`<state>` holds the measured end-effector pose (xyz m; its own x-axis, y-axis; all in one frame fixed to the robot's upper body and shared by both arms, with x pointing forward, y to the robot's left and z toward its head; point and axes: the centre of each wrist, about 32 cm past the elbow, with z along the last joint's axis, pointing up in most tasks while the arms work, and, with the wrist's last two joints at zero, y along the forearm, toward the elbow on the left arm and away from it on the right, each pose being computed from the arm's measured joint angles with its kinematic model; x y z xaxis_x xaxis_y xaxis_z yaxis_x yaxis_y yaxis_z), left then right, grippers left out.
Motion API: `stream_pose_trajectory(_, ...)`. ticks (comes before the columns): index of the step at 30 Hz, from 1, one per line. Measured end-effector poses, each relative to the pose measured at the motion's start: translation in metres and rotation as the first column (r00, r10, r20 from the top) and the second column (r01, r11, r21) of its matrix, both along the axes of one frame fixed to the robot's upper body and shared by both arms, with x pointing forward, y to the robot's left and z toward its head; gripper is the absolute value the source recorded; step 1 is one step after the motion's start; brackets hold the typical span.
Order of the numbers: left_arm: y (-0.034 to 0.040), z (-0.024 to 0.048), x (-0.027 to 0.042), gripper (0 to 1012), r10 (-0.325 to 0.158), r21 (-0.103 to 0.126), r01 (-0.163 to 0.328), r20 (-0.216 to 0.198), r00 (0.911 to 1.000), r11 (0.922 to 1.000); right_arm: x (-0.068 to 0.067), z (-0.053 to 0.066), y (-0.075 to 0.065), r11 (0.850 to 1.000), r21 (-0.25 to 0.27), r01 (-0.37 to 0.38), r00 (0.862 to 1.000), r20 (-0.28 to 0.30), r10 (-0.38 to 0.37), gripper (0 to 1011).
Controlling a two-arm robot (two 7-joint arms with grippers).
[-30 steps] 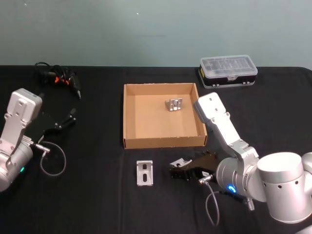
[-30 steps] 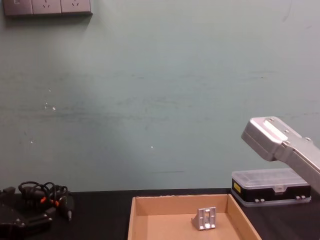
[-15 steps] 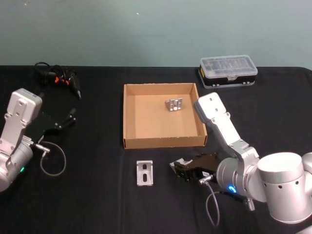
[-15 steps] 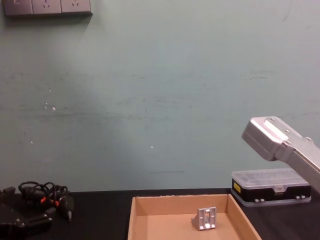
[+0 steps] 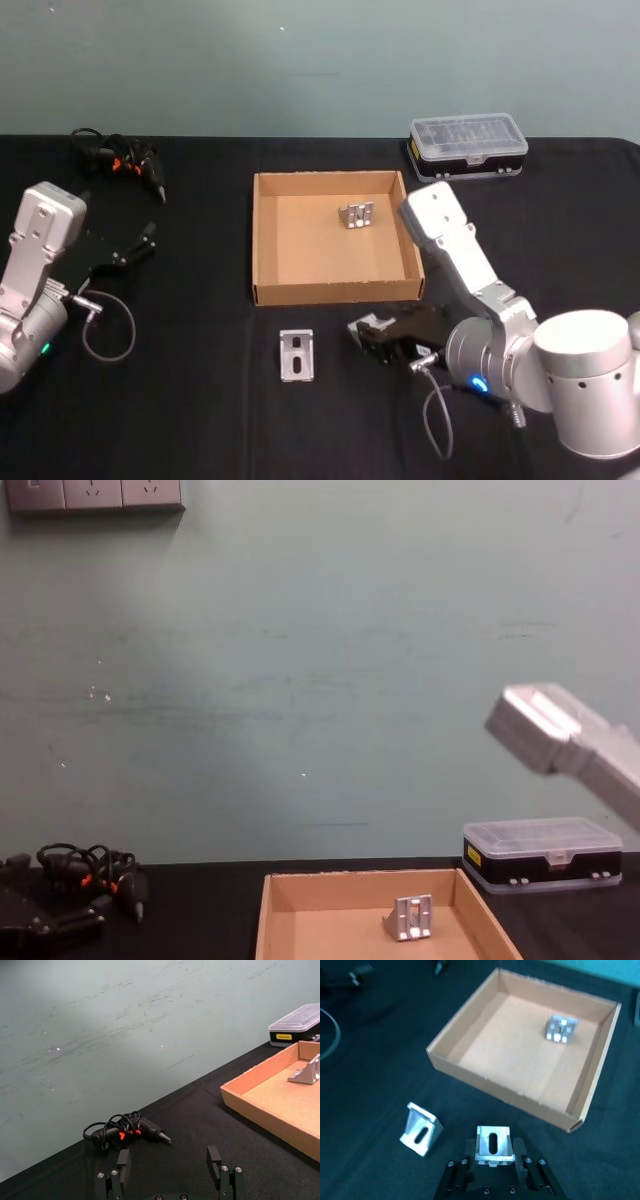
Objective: Use one hand to pick up the angle iron from the table and place it into the box.
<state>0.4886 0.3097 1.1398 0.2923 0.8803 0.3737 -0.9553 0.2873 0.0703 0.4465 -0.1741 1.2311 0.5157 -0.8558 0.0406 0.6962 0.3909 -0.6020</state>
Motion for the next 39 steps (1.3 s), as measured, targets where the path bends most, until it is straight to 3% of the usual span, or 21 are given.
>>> stream_pose_trajectory(5, 0.0, 0.0, 0.0, 1000, 0.0, 0.0, 0.0, 0.0, 1.0, 1.0, 0.0, 0.017, -0.001, 1.0, 0.011, -0.025, 0.998, 0.057, 0.024, 448)
stream_pose_trajectory(10, 0.0, 0.0, 0.0, 1000, 0.0, 0.0, 0.0, 0.0, 1.0, 1.0, 0.008, 0.033, -0.004, 0.999, 0.015, -0.036, 0.995, 0.099, 0.034, 448)
stream_pose_trajectory(17, 0.0, 0.0, 0.0, 1000, 0.0, 0.0, 0.0, 0.0, 1.0, 1.0, 0.041, 0.043, -0.01, 0.999, 0.034, -0.038, 0.991, 0.132, 0.033, 448)
stream_pose_trajectory(22, 0.0, 0.0, 0.0, 1000, 0.0, 0.0, 0.0, 0.0, 1.0, 1.0, 0.062, 0.042, -0.011, 0.998, 0.046, -0.04, 0.992, 0.126, 0.034, 448)
stream_pose_trajectory(29, 0.0, 0.0, 0.0, 1000, 0.0, 0.0, 0.0, 0.0, 1.0, 1.0, 0.093, 0.03, -0.006, 0.998, 0.054, -0.04, 0.995, 0.09, 0.035, 448)
stream_pose_trajectory(39, 0.0, 0.0, 0.0, 1000, 0.0, 0.0, 0.0, 0.0, 1.0, 1.0, 0.119, 0.016, 0.008, 0.997, 0.057, -0.049, 0.995, 0.085, 0.044, 448)
